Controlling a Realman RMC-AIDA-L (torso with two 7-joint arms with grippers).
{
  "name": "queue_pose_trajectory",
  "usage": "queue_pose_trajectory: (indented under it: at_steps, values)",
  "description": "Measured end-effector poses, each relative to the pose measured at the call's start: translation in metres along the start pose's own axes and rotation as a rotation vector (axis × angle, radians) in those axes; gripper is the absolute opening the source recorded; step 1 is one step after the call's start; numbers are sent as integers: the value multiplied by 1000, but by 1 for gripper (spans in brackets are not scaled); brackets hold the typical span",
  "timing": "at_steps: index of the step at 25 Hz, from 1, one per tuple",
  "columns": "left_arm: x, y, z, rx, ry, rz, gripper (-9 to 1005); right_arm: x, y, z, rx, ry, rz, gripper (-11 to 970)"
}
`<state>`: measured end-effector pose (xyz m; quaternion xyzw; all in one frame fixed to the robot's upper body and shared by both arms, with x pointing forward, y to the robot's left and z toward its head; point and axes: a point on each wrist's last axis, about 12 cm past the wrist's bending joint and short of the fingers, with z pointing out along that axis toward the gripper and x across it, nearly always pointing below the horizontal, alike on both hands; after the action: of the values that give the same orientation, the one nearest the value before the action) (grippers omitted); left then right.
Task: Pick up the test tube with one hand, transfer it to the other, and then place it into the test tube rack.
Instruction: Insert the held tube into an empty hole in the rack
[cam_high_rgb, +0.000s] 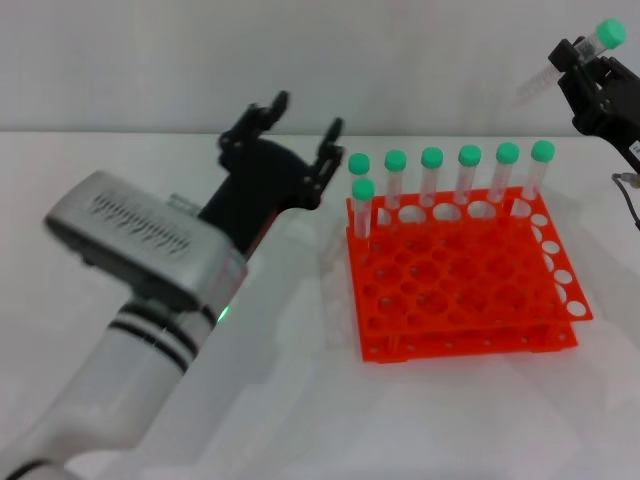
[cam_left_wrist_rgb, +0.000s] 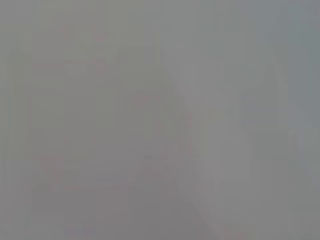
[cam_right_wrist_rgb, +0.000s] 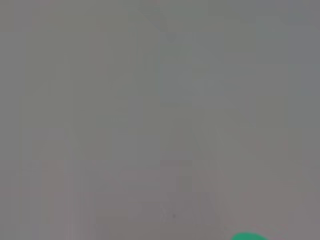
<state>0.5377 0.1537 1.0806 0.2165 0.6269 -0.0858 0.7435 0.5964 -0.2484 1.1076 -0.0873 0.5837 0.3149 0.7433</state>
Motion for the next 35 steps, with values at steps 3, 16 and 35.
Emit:
queue_pose_trajectory:
  at_steps: [3,16,35]
  values:
    - [9,8,-16,-68,-52,-61,606,0,0,0,1,2,-3,201]
    - [42,54,-68,-394,-44,-195,606,12,26,9,-213,137,-46,202]
    - [51,60,-65,-399,18,-188,605,34,43,42,-288,363,-173,202]
